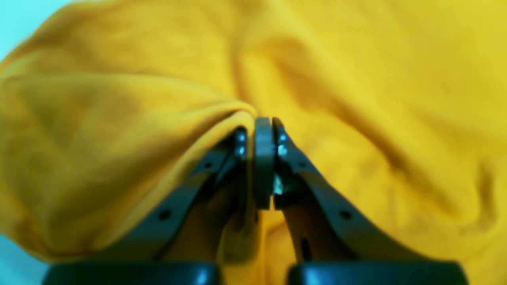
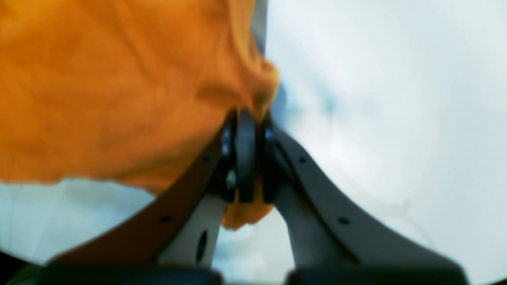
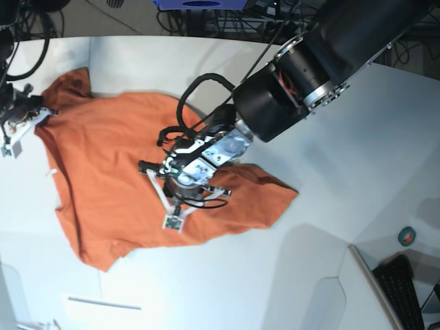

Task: Layout the t-shirt on the table in an organized manner, then fold the t-shirt properly
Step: 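Regrasp the shirt edge with the left gripper and pull it taut, then lift the shirt with both grippers and lay it flat, then release and regrasp the shirt corner with the left gripper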

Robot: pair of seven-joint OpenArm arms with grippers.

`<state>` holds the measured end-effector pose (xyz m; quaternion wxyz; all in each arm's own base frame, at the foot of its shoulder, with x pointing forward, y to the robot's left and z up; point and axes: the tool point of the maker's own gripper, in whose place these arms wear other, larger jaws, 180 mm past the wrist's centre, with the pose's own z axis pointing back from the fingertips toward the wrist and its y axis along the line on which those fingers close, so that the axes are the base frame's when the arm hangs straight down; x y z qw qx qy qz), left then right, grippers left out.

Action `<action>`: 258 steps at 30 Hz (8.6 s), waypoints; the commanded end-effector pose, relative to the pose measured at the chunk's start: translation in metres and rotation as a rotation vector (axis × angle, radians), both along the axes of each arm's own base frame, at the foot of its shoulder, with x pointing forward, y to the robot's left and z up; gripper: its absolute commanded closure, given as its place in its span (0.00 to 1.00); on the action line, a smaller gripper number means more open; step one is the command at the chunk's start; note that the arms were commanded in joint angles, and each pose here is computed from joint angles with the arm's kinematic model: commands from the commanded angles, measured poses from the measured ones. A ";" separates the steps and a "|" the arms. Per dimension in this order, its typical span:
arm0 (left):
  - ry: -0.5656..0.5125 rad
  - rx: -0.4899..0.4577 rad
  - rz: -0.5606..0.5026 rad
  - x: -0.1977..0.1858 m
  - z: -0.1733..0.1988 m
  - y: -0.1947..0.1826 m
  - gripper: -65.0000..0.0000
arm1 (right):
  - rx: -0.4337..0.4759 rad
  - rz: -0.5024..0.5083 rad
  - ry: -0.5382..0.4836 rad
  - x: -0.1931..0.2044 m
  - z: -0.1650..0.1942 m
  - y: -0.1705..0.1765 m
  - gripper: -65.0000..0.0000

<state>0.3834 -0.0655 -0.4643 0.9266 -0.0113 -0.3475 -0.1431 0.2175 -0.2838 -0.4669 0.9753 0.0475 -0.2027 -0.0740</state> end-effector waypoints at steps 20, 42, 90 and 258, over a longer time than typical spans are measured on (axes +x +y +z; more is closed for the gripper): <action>-0.058 -0.205 0.107 -0.019 0.046 0.111 0.42 | -0.038 0.009 -0.049 0.017 0.017 -0.016 1.00; -0.115 -0.283 0.064 -0.042 0.081 0.092 0.43 | -0.040 0.010 -0.050 0.017 0.017 -0.016 1.00; -0.309 -0.439 0.340 0.058 0.146 0.187 1.00 | -0.048 0.092 -0.337 0.124 0.127 0.016 1.00; -0.058 -0.308 0.537 -0.088 -0.009 0.275 0.74 | 0.064 -0.092 -0.121 0.012 0.011 0.014 0.63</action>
